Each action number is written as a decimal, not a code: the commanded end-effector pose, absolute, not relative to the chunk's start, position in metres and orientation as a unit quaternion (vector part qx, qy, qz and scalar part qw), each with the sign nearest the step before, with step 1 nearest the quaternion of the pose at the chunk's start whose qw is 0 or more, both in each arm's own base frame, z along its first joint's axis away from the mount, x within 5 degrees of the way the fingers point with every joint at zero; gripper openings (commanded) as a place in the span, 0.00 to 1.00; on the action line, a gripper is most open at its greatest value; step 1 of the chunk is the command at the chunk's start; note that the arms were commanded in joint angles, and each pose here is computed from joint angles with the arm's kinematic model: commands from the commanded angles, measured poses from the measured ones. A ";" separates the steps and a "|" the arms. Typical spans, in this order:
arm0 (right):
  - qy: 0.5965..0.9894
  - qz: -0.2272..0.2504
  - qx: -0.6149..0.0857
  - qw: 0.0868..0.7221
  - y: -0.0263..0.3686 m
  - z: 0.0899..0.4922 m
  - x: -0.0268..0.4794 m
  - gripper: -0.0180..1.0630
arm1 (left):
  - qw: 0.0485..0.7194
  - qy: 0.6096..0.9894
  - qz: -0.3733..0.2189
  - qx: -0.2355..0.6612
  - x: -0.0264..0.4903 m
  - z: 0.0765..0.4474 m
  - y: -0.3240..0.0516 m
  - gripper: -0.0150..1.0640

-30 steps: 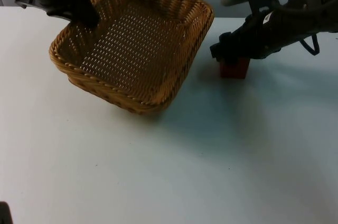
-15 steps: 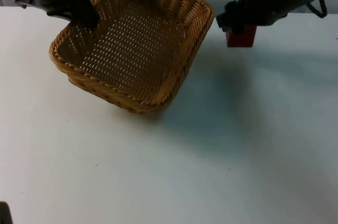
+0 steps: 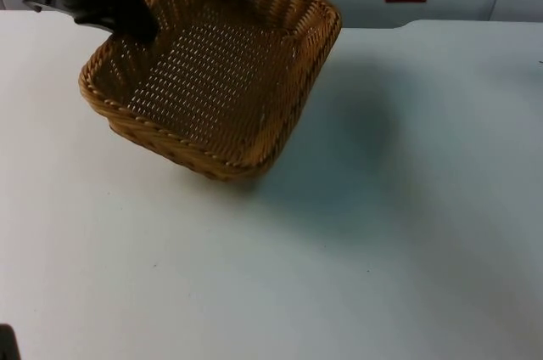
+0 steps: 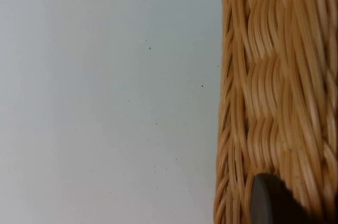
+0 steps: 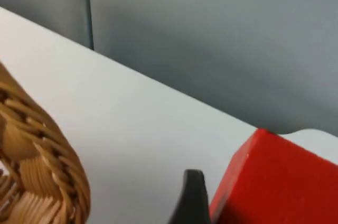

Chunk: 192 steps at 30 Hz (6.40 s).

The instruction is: Pick up the basket with the left hand and place the cube into the basket with the right hand.

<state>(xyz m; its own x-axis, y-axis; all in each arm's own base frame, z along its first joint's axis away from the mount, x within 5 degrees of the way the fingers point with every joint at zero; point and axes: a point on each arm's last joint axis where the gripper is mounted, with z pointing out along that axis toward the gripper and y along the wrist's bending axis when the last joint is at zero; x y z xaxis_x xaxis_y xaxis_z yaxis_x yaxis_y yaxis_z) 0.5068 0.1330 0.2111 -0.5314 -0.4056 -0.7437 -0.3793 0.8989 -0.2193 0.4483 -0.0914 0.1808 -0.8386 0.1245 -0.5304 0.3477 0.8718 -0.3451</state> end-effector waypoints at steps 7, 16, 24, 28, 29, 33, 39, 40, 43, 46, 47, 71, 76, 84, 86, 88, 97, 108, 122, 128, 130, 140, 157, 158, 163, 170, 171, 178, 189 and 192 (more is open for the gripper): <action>0.877 0.059 -0.215 0.426 0.181 0.250 0.490 0.54 | 0.274 0.927 -0.229 0.118 0.449 0.194 -0.095 0.01; 0.886 0.116 -0.251 0.373 0.238 0.258 0.459 0.54 | 0.275 0.926 -0.228 0.117 0.450 0.194 -0.094 0.01; 0.897 0.144 -0.271 0.319 0.265 0.246 0.439 0.54 | 0.285 0.925 -0.223 0.113 0.452 0.195 -0.093 0.01; 0.903 0.139 -0.281 0.295 0.270 0.234 0.436 0.54 | 0.291 0.925 -0.220 0.110 0.453 0.195 -0.093 0.01; 0.904 0.138 -0.282 0.289 0.270 0.233 0.435 0.54 | 0.293 0.924 -0.219 0.110 0.453 0.196 -0.093 0.01; 0.904 0.138 -0.288 0.284 0.274 0.232 0.432 0.54 | 0.295 0.924 -0.218 0.109 0.453 0.196 -0.093 0.01; 0.904 0.138 -0.287 0.285 0.274 0.232 0.432 0.74 | 0.295 0.924 -0.218 0.109 0.453 0.196 -0.093 0.01; 0.904 0.138 -0.287 0.285 0.274 0.232 0.432 0.78 | 0.295 0.924 -0.218 0.109 0.453 0.196 -0.093 0.01; 0.904 0.136 -0.289 0.286 0.274 0.232 0.433 0.83 | 0.295 0.924 -0.218 0.109 0.453 0.196 -0.093 0.01; 0.903 0.127 -0.293 0.288 0.273 0.232 0.433 0.84 | 0.295 0.924 -0.218 0.109 0.453 0.196 -0.093 0.01; 0.903 0.127 -0.293 0.288 0.273 0.232 0.433 0.84 | 0.295 0.924 -0.218 0.109 0.453 0.196 -0.093 0.01; 0.867 0.010 -0.287 0.407 0.232 0.324 0.426 0.84 | 0.295 0.924 -0.217 0.109 0.453 0.196 -0.092 0.01; 0.887 -0.037 -0.231 0.399 0.197 0.334 0.433 0.77 | 0.296 0.924 -0.217 0.109 0.454 0.196 -0.092 0.01; 0.925 -0.070 -0.126 0.351 0.117 0.349 0.438 0.39 | 0.297 0.924 -0.217 0.108 0.454 0.196 -0.092 0.01; 0.929 -0.078 -0.118 0.341 0.108 0.353 0.435 0.39 | 0.297 0.924 -0.217 0.108 0.454 0.196 -0.092 0.01; 0.931 -0.107 -0.117 0.328 0.092 0.361 0.430 0.39 | 0.297 0.924 -0.217 0.108 0.454 0.196 -0.092 0.01; 0.931 -0.140 -0.076 0.329 0.048 0.393 0.411 0.23 | 0.315 0.921 -0.206 0.100 0.457 0.197 -0.090 0.01; 0.926 -0.139 0.015 0.350 -0.002 0.434 0.377 0.01 | 0.271 0.922 -0.268 0.071 0.450 0.198 -0.099 0.01; 0.917 -0.132 0.018 0.375 -0.003 0.454 0.359 0.01 | 0.136 0.932 -0.320 0.102 0.424 0.191 -0.110 0.01; 0.915 -0.130 0.020 0.382 -0.003 0.459 0.354 0.01 | 0.106 0.941 -0.307 0.096 0.407 0.163 -0.116 0.01; 0.915 -0.130 0.020 0.382 -0.003 0.459 0.354 0.01 | 0.102 0.942 -0.305 0.093 0.405 0.159 -0.117 0.01; 0.916 -0.122 0.020 0.382 -0.002 0.459 0.354 0.01 | 0.072 0.935 -0.321 0.132 0.385 0.148 -0.147 0.08; 0.916 -0.121 0.021 0.382 -0.002 0.459 0.354 0.01 | 0.142 0.939 -0.213 0.229 0.398 0.152 -0.149 0.72; 0.916 -0.121 0.021 0.382 -0.002 0.459 0.354 0.01 | 0.142 0.939 -0.213 0.229 0.398 0.152 -0.149 0.72; 0.916 -0.121 0.021 0.382 -0.002 0.459 0.354 0.01 | 0.201 0.936 -0.182 0.223 0.426 0.192 -0.145 0.71; 0.899 -0.149 0.035 0.409 -0.008 0.480 0.334 0.01 | 0.263 0.924 -0.117 0.250 0.440 0.281 -0.133 0.00; 0.893 -0.149 0.042 0.422 -0.010 0.489 0.325 0.01 | 0.274 0.921 -0.101 0.258 0.437 0.295 -0.130 0.01; 0.851 -0.112 0.069 0.508 -0.013 0.543 0.233 0.01 | 0.322 0.917 -0.082 0.222 0.393 0.373 -0.104 0.01; 0.796 0.036 0.045 0.603 0.000 0.501 0.082 0.01 | 0.449 0.868 -0.109 0.179 0.252 0.399 -0.074 0.01; 0.794 0.074 0.027 0.603 0.006 0.454 0.060 0.01 | 0.455 0.865 -0.128 0.171 0.200 0.376 -0.064 0.01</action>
